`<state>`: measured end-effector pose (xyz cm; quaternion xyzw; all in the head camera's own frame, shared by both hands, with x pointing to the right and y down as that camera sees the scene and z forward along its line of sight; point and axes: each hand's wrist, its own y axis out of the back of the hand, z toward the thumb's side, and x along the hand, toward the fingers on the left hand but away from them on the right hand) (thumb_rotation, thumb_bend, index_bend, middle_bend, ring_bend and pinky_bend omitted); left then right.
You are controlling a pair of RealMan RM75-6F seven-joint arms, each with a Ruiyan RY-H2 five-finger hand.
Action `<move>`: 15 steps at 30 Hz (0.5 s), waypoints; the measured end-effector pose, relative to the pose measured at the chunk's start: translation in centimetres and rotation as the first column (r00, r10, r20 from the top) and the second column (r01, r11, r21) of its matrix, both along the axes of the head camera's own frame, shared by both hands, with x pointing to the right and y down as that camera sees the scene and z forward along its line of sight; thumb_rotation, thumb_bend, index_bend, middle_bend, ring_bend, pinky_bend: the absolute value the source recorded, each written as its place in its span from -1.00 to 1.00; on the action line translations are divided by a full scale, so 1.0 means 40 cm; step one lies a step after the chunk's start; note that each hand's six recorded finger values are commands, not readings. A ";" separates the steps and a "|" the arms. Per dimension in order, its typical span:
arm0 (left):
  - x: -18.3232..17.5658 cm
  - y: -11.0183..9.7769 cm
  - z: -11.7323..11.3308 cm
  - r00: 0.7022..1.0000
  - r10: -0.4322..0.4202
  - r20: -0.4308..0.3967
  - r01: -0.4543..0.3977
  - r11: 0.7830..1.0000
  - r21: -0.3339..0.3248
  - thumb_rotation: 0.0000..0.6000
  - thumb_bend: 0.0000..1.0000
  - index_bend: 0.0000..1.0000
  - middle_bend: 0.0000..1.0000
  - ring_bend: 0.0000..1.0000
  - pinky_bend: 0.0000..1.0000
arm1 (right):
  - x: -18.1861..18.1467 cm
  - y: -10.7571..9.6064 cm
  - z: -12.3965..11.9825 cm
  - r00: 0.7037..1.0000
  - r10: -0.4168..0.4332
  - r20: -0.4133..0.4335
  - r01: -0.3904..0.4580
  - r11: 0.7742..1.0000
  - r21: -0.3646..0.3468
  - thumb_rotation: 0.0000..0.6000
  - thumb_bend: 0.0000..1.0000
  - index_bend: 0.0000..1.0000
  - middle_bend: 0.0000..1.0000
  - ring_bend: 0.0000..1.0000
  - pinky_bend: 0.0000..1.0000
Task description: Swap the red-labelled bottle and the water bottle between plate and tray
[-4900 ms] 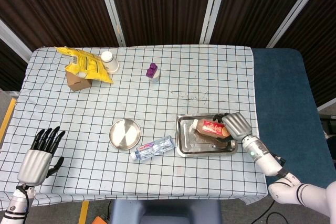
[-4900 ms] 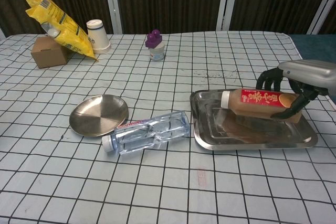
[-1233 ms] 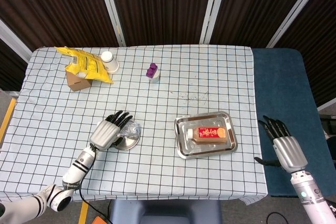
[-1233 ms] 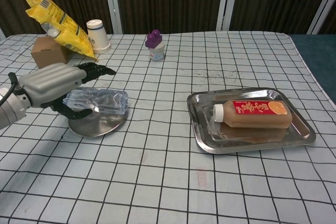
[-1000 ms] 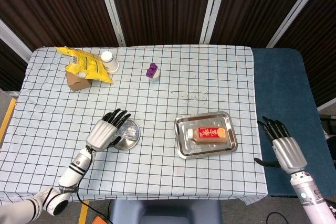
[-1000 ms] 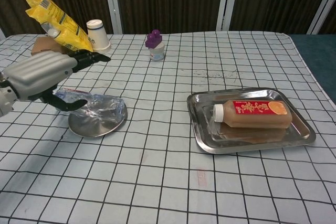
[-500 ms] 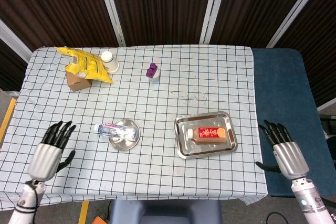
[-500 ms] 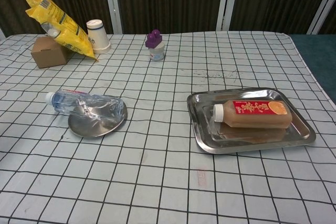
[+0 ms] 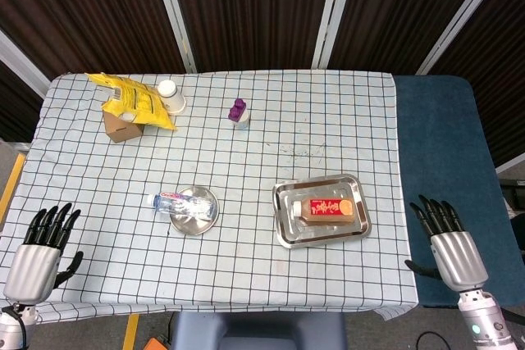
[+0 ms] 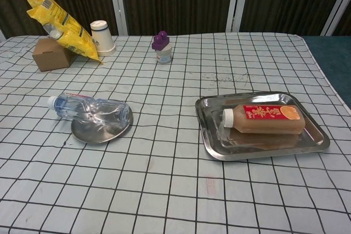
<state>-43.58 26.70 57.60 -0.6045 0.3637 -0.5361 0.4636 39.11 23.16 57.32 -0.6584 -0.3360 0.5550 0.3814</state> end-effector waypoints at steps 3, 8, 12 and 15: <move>0.000 -0.001 -0.002 1.000 -0.003 0.001 0.003 1.000 0.007 1.00 -0.25 -1.00 -0.99 -1.00 -0.83 | 0.004 -0.004 0.001 1.000 -0.002 -0.005 0.002 1.000 -0.002 1.00 -0.59 -1.00 -1.00 -1.00 -0.97; -0.004 -0.002 -0.001 1.000 -0.009 0.002 0.009 1.000 0.008 1.00 -0.25 -1.00 -0.99 -1.00 -0.83 | 0.003 -0.004 0.005 1.000 -0.006 -0.011 0.006 1.000 -0.005 1.00 -0.59 -1.00 -1.00 -1.00 -1.00; -0.005 -0.003 0.000 1.000 -0.010 0.002 0.010 1.000 0.006 1.00 -0.25 -1.00 -0.99 -1.00 -0.83 | 0.000 -0.004 0.007 1.000 -0.009 -0.013 0.009 1.000 -0.007 1.00 -0.59 -1.00 -1.00 -1.00 -1.00; -0.007 -0.003 -0.001 1.000 -0.012 0.001 0.012 1.000 0.006 1.00 -0.24 -1.00 -0.99 -1.00 -0.83 | -0.004 -0.001 0.011 1.000 -0.016 -0.017 0.016 1.000 -0.012 1.00 -0.59 -1.00 -1.00 -1.00 -1.00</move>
